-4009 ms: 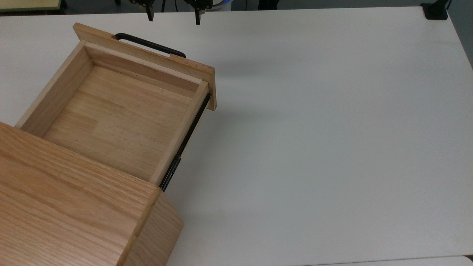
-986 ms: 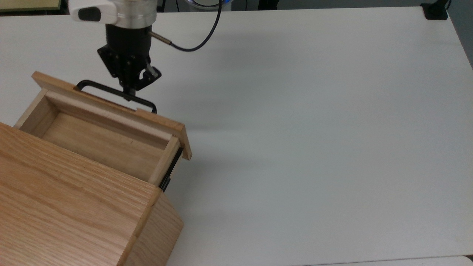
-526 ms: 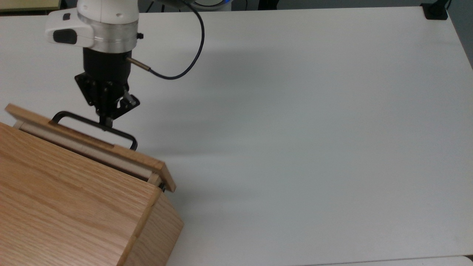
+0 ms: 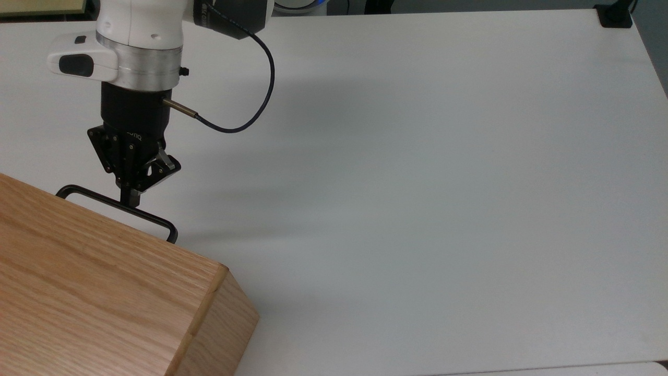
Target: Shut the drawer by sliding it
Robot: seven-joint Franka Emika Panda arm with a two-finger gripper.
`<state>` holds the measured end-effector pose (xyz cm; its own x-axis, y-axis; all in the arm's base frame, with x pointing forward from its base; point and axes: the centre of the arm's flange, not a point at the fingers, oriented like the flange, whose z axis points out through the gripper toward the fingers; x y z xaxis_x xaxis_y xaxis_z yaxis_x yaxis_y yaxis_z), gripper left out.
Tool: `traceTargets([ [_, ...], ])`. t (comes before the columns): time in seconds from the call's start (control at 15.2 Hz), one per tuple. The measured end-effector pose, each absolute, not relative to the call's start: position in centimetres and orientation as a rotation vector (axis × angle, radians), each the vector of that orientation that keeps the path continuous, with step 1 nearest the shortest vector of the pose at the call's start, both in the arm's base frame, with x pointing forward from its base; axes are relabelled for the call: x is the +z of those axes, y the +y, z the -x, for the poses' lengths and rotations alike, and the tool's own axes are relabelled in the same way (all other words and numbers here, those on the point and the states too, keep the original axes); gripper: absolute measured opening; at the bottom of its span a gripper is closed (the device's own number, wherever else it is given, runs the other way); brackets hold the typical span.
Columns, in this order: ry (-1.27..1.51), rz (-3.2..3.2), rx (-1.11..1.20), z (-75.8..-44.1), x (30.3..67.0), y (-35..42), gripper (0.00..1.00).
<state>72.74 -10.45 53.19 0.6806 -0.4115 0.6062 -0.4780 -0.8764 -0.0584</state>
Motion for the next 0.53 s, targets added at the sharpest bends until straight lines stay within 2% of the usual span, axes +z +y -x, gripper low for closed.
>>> traceTargets([
  [0.26,-0.734,-2.789,0.866,-71.6,54.4,-10.5,0.00],
  [0.53,-0.658,-2.876,0.550,-67.1,56.7,-6.0,0.00],
])
